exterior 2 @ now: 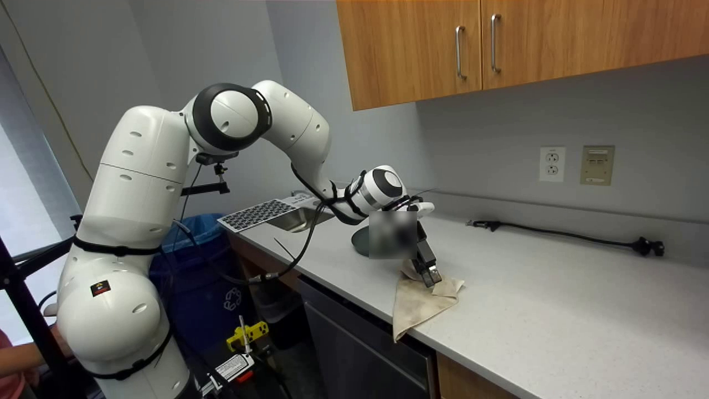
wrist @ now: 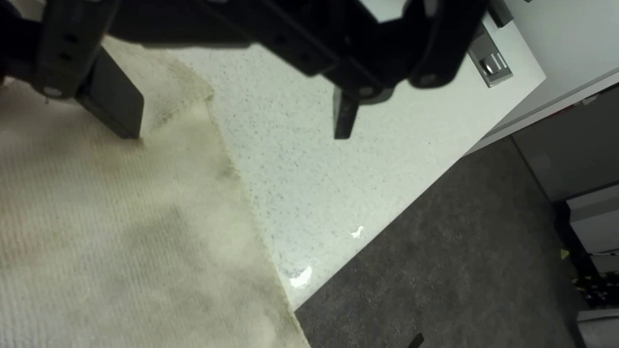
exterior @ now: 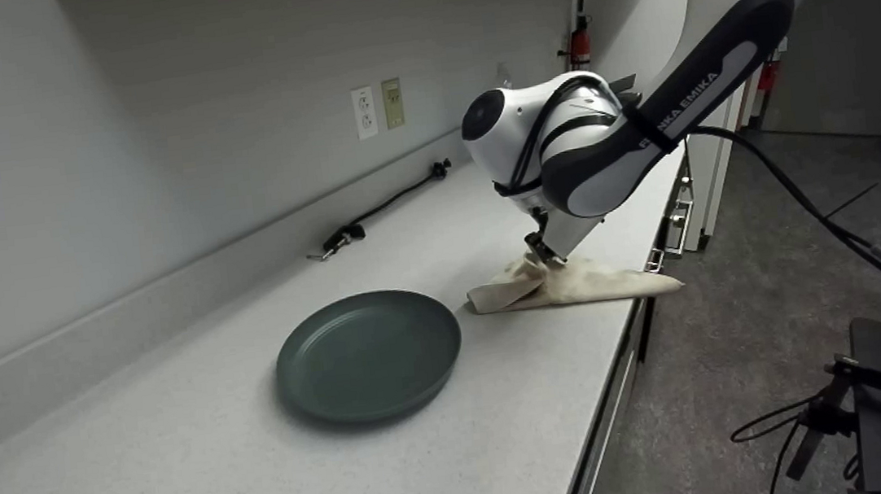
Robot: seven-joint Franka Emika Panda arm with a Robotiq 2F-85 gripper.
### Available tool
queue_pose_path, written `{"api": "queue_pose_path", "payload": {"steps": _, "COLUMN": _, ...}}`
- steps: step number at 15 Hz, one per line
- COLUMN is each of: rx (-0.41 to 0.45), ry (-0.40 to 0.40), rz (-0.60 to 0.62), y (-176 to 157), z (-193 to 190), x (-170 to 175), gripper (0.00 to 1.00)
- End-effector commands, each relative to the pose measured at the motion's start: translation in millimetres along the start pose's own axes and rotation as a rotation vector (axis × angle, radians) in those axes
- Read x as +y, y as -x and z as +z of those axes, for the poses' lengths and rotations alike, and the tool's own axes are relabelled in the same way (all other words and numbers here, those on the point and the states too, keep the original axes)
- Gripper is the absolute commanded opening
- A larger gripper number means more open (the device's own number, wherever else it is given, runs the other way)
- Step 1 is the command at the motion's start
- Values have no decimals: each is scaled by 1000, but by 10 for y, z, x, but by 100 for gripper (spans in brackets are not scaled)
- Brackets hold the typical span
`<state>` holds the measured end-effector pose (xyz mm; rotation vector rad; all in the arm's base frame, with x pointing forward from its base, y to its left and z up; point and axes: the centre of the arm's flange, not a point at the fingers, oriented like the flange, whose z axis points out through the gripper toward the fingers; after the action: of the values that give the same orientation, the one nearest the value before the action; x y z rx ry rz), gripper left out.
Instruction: Fold the towel twice
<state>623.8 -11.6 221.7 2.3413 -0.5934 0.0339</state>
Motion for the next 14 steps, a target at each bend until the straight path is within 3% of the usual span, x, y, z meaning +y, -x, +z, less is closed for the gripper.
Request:
{"api": "queue_pose_path", "payload": {"steps": 1, "rx": 6, "ry": 37, "rz": 21, "y": -9, "z": -34, "x": -46, "gripper": 100}}
{"api": "queue_pose_path", "payload": {"steps": 7, "rx": -29, "ry": -41, "rz": -42, "y": 44, "z": -82, "x": -125, "gripper": 100}}
{"api": "queue_pose_path", "payload": {"steps": 12, "rx": 22, "ry": -38, "rz": -85, "y": 32, "z": -93, "x": -142, "gripper": 100}}
{"api": "queue_pose_path", "payload": {"steps": 14, "rx": 25, "ry": -88, "rz": -129, "y": 30, "z": -105, "x": -166, "gripper": 100}}
